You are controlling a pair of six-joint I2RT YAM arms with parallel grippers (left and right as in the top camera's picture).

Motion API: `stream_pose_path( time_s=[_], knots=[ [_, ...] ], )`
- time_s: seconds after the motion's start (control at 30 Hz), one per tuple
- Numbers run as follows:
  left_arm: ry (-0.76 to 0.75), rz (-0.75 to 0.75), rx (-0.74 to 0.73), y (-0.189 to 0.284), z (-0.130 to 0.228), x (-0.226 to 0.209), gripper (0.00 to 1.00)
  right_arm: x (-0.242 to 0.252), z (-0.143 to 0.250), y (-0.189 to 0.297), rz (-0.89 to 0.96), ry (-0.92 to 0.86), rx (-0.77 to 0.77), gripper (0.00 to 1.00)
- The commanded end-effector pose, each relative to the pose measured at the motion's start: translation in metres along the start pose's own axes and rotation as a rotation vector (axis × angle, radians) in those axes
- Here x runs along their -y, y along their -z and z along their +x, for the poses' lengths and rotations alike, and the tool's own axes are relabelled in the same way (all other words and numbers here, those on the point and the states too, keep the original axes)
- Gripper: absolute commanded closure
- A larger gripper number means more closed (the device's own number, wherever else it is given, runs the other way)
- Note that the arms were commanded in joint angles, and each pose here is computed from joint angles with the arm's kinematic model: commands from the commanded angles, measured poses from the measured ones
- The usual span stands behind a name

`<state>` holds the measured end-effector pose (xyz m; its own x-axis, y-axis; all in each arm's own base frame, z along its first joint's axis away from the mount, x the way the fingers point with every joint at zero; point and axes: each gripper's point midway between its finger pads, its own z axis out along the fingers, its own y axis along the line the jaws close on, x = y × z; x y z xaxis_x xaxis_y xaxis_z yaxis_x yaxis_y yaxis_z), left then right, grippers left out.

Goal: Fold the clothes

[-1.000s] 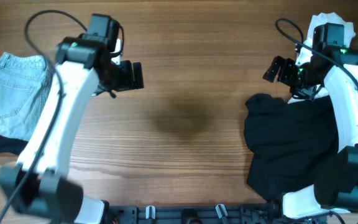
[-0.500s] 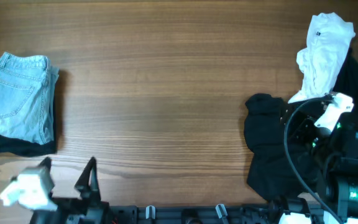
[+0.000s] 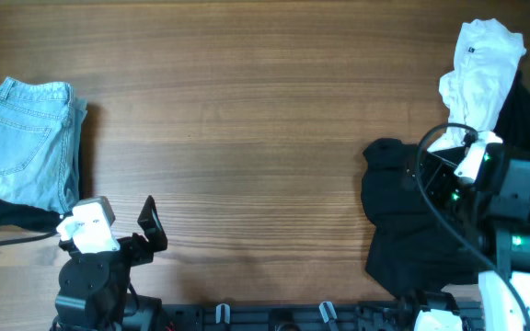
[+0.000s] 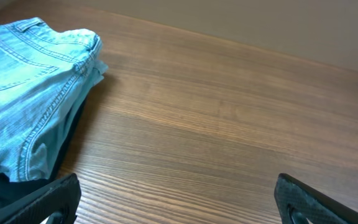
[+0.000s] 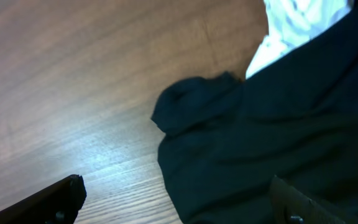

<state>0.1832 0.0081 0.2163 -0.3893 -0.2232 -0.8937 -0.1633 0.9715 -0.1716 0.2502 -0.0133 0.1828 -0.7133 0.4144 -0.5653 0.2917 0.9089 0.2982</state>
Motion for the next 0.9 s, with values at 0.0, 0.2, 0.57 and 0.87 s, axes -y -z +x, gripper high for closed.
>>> stream_pose_path(
  time_s=[0.0, 0.2, 0.57, 0.87],
  knots=[
    [0.003, -0.035, -0.008, -0.001, 0.004, -0.007, 0.0, 0.009, 0.007, -0.018, 0.046, -0.018, -0.075, 0.0],
    [-0.03, -0.071, -0.12, 0.002, 0.032, -0.016, 0.0, 0.019, 0.025, -0.051, 0.094, -0.039, -0.225, 0.0],
    [-0.037, -0.078, -0.142, 0.002, 0.037, -0.018, 0.0, 0.024, -0.012, 0.014, 0.149, 0.004, 0.104, 0.0],
    [-0.037, -0.078, -0.142, 0.002, 0.037, -0.018, 0.0, -0.057, -0.08, 0.085, -0.15, 0.259, 0.626, 0.0]
  ],
)
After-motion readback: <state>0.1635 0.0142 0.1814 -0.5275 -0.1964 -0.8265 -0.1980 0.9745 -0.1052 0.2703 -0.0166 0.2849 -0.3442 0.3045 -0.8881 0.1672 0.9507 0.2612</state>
